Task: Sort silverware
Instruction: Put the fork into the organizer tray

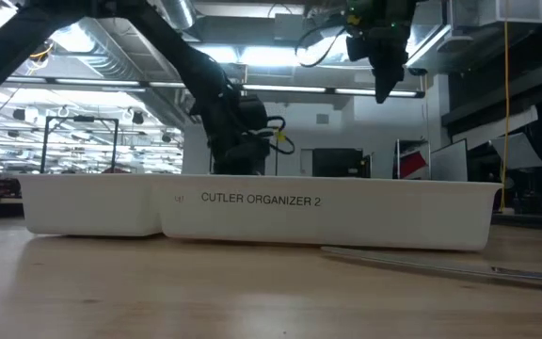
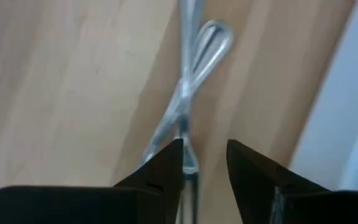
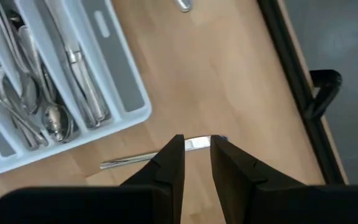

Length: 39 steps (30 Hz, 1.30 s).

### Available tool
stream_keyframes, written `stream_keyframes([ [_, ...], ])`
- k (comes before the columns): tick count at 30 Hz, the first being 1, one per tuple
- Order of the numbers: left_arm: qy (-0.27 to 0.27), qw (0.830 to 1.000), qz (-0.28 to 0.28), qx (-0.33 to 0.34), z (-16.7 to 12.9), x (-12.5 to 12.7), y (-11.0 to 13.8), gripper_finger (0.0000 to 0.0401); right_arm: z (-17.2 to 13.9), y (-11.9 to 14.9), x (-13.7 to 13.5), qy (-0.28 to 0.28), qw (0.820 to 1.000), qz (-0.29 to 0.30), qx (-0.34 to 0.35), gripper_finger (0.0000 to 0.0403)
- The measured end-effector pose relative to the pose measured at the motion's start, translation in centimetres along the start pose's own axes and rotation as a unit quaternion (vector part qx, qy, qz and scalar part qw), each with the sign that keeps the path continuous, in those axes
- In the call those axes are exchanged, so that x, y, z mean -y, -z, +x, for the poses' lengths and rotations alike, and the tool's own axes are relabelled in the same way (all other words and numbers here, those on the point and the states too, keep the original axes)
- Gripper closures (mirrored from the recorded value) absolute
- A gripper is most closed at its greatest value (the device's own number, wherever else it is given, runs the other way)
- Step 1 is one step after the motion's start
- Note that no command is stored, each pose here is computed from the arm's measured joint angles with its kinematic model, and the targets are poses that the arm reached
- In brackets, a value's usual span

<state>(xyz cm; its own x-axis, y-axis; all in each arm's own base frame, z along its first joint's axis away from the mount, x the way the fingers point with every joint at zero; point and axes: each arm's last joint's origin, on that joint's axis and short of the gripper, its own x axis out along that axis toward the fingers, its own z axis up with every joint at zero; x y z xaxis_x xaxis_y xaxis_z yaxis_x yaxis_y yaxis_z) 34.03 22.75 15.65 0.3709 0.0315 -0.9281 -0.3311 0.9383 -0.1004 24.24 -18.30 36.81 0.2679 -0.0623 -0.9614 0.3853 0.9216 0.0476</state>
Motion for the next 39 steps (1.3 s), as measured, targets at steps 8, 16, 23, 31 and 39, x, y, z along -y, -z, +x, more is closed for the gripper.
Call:
stream_keyframes([
  [8, -0.043, 0.999, 0.01, -0.001, 0.0, -0.6, 0.0, 0.0288, -0.2, 0.5, 2.0, 0.009, 1.0, 0.018, 0.003, 0.0322],
  [16, -0.036, 0.999, 0.011, -0.008, 0.1, -0.5, 0.1, 0.0288, -0.3, 0.7, 2.7, 0.013, 1.0, 0.028, 0.004, 0.0322],
  [23, -0.03, 0.999, 0.007, -0.009, 1.0, -0.6, 0.1, 0.0288, -0.3, 0.6, 2.6, 0.013, 1.0, 0.013, 0.007, 0.0322],
  [31, -0.043, 0.999, 0.012, 0.023, 1.7, -0.9, -0.5, 0.0288, -0.3, 0.5, 2.6, 0.011, 1.0, 0.011, 0.013, 0.0322],
  [39, -0.042, 0.999, 0.02, 0.018, 1.8, -0.6, -0.5, 0.0288, -0.3, 0.5, 2.7, 0.012, 1.0, 0.011, 0.017, 0.0322],
])
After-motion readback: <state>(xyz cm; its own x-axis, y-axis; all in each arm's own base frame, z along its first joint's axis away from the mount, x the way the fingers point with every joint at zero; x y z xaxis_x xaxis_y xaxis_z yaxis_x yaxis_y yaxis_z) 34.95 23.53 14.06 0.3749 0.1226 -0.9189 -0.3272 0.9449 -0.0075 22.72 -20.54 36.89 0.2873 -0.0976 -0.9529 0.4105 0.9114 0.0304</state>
